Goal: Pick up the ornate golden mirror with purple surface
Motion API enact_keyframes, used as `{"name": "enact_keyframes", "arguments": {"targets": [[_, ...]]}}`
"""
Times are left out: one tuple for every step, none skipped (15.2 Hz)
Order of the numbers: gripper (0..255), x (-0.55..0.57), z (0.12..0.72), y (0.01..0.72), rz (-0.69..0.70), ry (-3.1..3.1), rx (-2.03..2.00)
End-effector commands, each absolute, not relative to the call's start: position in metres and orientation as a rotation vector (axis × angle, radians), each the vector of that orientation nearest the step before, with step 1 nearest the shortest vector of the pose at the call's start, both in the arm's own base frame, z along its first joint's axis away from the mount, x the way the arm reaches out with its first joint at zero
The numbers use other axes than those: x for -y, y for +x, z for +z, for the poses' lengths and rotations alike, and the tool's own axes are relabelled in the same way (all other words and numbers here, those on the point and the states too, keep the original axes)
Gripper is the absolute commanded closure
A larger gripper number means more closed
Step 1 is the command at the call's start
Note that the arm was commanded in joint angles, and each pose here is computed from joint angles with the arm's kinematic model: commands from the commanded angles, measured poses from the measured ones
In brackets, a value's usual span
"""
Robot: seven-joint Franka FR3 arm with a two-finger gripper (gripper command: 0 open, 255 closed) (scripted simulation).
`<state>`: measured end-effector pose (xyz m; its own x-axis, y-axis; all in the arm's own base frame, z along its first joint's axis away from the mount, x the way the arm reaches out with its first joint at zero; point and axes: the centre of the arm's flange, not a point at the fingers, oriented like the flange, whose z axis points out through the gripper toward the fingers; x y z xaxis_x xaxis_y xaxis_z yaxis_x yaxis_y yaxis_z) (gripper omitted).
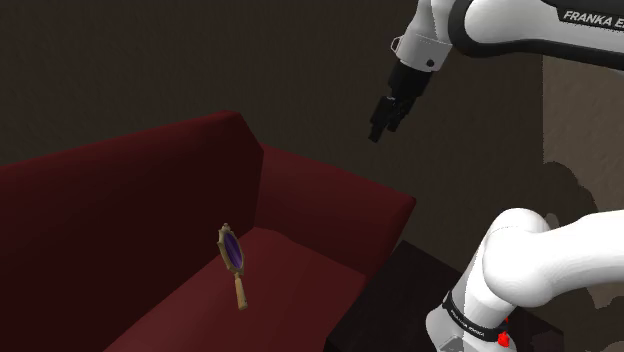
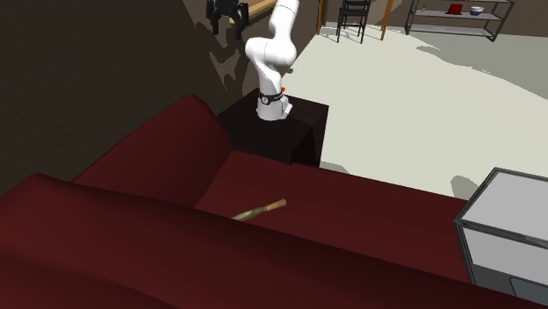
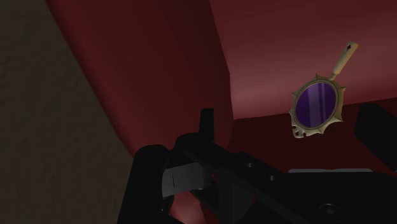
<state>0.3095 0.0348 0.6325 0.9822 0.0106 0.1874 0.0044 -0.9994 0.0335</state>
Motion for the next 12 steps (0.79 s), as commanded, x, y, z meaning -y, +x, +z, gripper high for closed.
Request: {"name": "enact_keyframes", "arguments": {"targets": [[0, -0.035, 0.632, 0.31, 0.293, 3.095, -0.012], [0, -0.043, 0.622, 0.312, 0.297, 3.092, 0.002], [0, -0.051, 0.611, 0.315, 0.301, 3.089, 0.016], [0, -0.059, 0.601, 0.318, 0.305, 3.087, 0.03], [0, -0.066, 0.59, 0.321, 0.309, 3.084, 0.044], [0, -0.074, 0.58, 0.324, 0.314, 3.081, 0.058], [0, -0.082, 0.569, 0.327, 0.318, 3.078, 0.072], [0, -0.09, 0.559, 0.33, 0.322, 3.075, 0.086], [0, -0.097, 0.548, 0.334, 0.326, 3.071, 0.1], [0, -0.105, 0.538, 0.337, 0.33, 3.068, 0.114], [0, -0.112, 0.527, 0.341, 0.334, 3.065, 0.127], [0, -0.12, 0.516, 0.345, 0.338, 3.062, 0.141]]}}
